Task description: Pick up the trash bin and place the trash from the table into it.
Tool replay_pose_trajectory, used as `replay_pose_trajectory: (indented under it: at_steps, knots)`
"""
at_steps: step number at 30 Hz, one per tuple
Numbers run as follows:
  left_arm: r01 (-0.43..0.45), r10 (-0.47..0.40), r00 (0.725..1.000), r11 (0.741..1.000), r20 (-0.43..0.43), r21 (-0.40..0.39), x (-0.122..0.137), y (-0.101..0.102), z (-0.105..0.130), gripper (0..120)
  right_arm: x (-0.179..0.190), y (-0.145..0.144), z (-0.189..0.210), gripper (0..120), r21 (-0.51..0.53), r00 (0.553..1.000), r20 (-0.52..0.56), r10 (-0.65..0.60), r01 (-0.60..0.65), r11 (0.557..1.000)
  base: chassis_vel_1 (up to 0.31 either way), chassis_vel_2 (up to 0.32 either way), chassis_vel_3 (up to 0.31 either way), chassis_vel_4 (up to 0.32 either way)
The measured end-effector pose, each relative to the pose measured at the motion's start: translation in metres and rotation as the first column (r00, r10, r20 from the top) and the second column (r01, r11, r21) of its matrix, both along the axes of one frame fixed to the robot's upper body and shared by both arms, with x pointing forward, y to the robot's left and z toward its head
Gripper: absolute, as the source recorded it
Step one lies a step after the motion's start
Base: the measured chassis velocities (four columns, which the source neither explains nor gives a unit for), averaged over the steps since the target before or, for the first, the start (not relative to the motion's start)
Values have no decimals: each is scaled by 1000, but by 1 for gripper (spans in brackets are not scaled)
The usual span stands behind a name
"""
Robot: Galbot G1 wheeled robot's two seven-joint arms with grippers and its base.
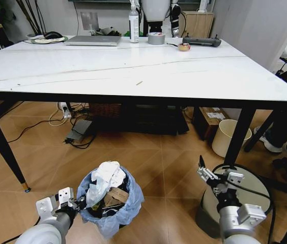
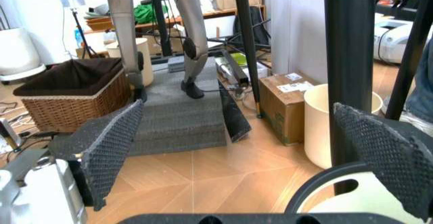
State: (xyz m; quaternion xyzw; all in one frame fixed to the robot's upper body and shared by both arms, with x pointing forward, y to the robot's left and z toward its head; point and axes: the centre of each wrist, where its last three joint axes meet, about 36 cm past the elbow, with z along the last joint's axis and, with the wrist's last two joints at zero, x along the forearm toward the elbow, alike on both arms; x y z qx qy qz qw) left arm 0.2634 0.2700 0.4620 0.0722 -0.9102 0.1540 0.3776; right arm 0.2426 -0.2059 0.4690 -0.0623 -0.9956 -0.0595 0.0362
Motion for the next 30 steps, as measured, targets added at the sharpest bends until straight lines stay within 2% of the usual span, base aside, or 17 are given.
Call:
replay_pose_trajectory:
  at_steps: [14,30]
  knots:
    - [-1,1,1000,1000,-5,1,0,-2,-2,0,-3,2,21,100,32,1000,29,8,-9,999,0,0,0,0]
    - [-2,2,1000,1000,2,-1,0,-4,0,0,-8,-1,34,100,21,999,50,3,-4,1000,0,0,0,0]
